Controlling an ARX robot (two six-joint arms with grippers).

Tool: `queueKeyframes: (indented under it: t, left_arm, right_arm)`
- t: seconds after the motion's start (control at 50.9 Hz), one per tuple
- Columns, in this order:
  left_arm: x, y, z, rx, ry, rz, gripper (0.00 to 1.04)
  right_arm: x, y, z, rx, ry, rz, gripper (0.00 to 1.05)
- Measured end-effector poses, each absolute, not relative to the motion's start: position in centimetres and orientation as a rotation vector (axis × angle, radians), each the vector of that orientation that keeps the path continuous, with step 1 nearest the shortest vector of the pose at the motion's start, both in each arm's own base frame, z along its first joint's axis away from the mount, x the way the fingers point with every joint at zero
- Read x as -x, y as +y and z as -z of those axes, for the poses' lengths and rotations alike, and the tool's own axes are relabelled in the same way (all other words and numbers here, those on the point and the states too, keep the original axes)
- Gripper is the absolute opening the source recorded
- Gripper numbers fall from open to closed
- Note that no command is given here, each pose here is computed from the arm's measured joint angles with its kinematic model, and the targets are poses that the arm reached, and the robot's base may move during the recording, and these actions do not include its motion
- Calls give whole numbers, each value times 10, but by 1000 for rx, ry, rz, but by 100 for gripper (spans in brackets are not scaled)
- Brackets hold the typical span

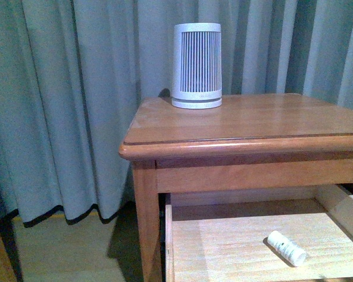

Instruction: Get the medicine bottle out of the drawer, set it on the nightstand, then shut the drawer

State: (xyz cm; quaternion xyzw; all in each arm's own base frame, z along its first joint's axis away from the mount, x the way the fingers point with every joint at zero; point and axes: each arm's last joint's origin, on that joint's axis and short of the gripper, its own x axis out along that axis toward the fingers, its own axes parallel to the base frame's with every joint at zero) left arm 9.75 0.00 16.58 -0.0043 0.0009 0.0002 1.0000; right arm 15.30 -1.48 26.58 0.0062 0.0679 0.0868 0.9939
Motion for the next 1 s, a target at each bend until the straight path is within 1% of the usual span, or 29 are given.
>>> queueKeyframes:
  t: [0.059, 0.137, 0.177, 0.196, 0.295, 0.314, 0.334, 0.373, 0.452, 0.491, 0.55, 0.628, 0.648, 0.687, 0.805, 0.884, 0.923, 1.001]
  left_arm:
    - [-97, 0, -166, 9, 1, 0, 3]
    - [-97, 0, -166, 8, 1, 0, 3]
    - [-97, 0, -166, 9, 1, 0, 3]
    - [-97, 0, -166, 8, 1, 0, 3]
    - [-97, 0, -166, 8, 1, 0, 3]
    - [-97, 0, -166, 9, 1, 0, 5]
    - [-97, 0, -166, 8, 1, 0, 10]
    - [-97, 0, -166, 8, 1, 0, 18]
    - [-97, 0, -166, 8, 1, 0, 28]
    - [-97, 0, -166, 8, 1, 0, 35]
    - [-97, 0, -166, 8, 1, 0, 42]
    - [-97, 0, -166, 8, 1, 0, 56]
    - [-97, 0, -166, 8, 1, 0, 62]
    - [-97, 0, -166, 8, 1, 0, 69]
    - [-97, 0, -166, 8, 1, 0, 85]
    - [-97, 0, -166, 7, 1, 0, 100]
    - [-97, 0, -166, 7, 1, 0, 98]
    - [-97, 0, -166, 7, 1, 0, 98]
  right_arm:
    - [-179, -16, -270, 8, 186, -156, 98]
    - [-215, -17, -262, 22, 267, -140, 98]
    - [-232, -16, -254, 32, 312, -136, 98]
    - [-247, -14, -245, 41, 349, -135, 98]
    - [-279, -6, -218, 54, 445, -139, 98]
    - [-286, -4, -212, 57, 461, -139, 98]
    - [-295, -1, -203, 63, 485, -140, 98]
    - [-303, 2, -193, 66, 513, -144, 98]
    - [-319, 9, -171, 76, 568, -146, 98]
    - [-325, 11, -163, 79, 586, -146, 98]
    - [-335, 16, -147, 85, 621, -151, 98]
    - [-348, 21, -127, 94, 666, -153, 98]
    - [-351, 22, -123, 95, 673, -153, 98]
    - [-356, 24, -116, 98, 683, -158, 98]
    - [-367, 30, -103, 104, 700, -171, 98]
    - [-377, 36, -97, 105, 703, -190, 98]
    - [-381, 39, -93, 106, 708, -200, 98]
    - [-386, 46, -85, 106, 731, -228, 98]
